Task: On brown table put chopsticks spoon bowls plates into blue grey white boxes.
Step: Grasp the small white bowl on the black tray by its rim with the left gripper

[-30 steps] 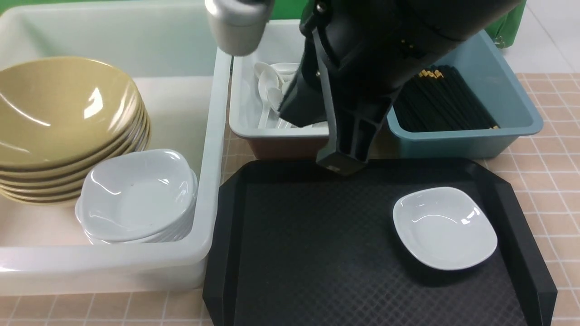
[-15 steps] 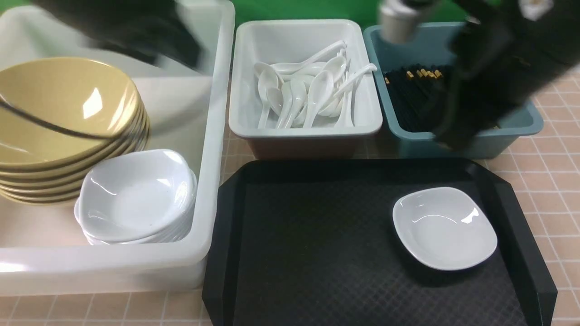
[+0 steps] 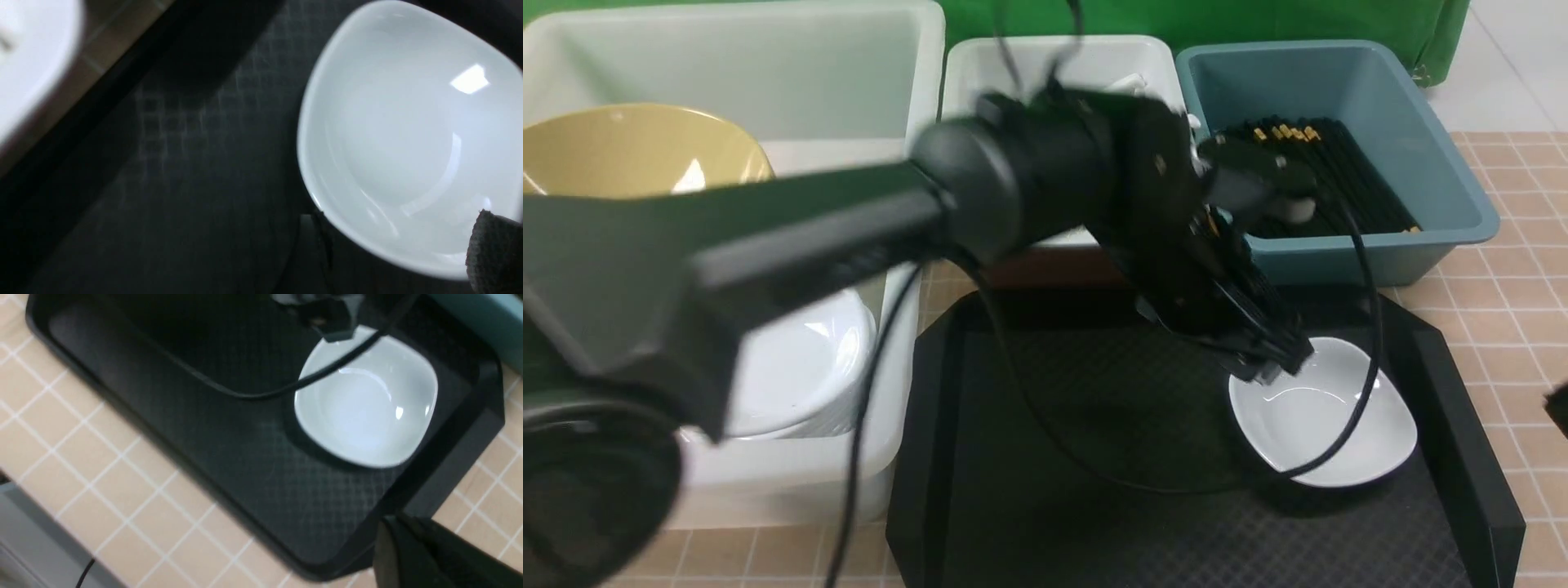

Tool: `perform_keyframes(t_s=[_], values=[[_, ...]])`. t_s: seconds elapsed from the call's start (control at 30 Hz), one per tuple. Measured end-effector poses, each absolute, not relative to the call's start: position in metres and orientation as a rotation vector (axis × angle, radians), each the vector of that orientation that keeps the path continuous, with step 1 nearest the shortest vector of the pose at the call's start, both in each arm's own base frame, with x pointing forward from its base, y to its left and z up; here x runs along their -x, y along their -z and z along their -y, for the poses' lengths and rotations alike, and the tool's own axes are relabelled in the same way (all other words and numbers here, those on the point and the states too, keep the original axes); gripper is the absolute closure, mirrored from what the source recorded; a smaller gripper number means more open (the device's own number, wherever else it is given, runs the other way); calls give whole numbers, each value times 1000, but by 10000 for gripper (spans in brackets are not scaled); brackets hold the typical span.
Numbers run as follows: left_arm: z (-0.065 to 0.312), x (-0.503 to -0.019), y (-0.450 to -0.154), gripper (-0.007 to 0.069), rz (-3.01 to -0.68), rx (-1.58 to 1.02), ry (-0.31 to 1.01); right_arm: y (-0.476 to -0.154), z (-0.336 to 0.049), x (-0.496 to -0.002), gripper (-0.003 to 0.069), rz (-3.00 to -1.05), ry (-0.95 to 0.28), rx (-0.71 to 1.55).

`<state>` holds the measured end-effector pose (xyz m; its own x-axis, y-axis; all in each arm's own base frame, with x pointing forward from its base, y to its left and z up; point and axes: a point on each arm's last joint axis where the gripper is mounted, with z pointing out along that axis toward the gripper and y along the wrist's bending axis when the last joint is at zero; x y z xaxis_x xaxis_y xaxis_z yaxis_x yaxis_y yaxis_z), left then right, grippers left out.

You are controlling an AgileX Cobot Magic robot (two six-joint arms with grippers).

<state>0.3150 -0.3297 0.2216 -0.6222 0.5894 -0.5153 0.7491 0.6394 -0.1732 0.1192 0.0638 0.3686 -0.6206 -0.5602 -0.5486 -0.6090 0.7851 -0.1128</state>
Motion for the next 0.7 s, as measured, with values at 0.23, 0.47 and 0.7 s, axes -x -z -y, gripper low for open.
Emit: perform_keyframes(t_s=[0.23,0.47,0.7], values=[[339,-330,-177,190,-2512,-906,528,-371,-55,-107,610,-2398,-90,856],[346,-327,-163,362,-2556,-880,576,-369,-55,-106,610,-2406,-89,853],[332,-324,-219,617,-2542,-1054,537,-375,-62,-114,610,-2346,-118,897]])
